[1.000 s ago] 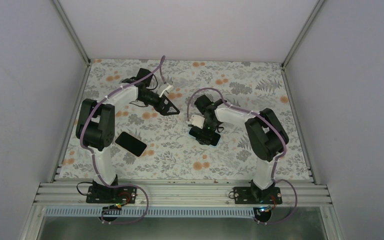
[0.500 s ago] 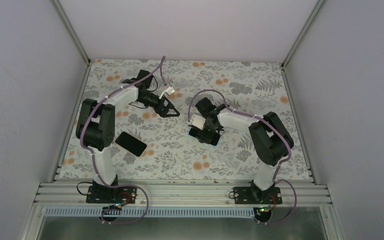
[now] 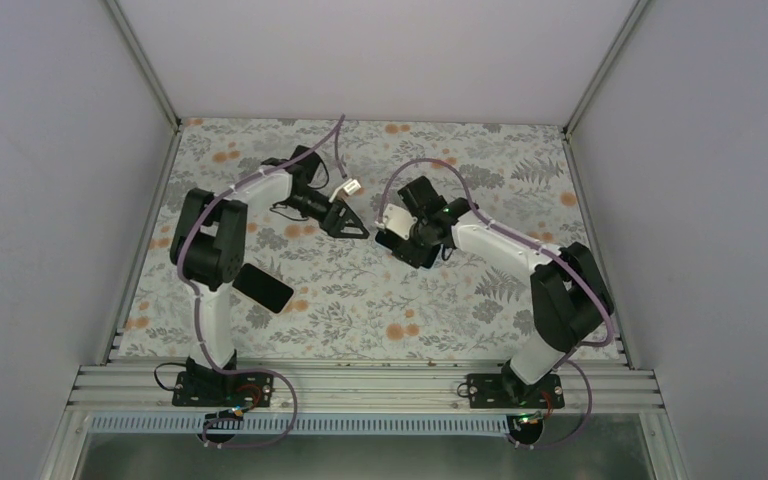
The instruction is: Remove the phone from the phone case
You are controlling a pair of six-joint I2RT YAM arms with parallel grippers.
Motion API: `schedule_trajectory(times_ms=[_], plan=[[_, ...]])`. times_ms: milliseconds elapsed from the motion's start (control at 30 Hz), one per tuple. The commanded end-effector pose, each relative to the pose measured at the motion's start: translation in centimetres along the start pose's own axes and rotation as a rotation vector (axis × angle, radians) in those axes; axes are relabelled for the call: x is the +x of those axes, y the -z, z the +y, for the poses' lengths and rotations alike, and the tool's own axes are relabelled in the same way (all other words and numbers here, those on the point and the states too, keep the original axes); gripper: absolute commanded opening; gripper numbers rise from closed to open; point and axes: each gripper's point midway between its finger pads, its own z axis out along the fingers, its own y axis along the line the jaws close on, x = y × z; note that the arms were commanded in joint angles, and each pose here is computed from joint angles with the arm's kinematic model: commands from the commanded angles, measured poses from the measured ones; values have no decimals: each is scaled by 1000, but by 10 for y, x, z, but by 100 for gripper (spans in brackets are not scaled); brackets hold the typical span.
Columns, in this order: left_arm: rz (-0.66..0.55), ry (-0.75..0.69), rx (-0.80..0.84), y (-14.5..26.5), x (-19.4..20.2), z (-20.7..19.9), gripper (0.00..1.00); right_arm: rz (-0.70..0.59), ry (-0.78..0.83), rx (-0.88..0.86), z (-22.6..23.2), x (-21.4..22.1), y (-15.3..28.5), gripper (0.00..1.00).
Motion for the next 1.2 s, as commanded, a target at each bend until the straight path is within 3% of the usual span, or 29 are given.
schedule_trajectory(times_ms=[0,500,700,833,1033,1167], plan=[[28,20,51,-20,2,4,100,-108,19,76,-20,-37,29,61],[-17,38,117,-26,-23,0,100,-171,48,104,-21,-67,32,63],[62,46,108,-41,-9,2,93,-198,46,134,-28,-77,38,63],[49,51,118,-45,-13,1,86,-203,71,113,-18,-81,37,63],[37,48,131,-43,-26,-1,65,-197,86,111,-11,-82,37,62],[32,49,146,-42,-28,-5,64,-195,89,113,-10,-78,36,62]])
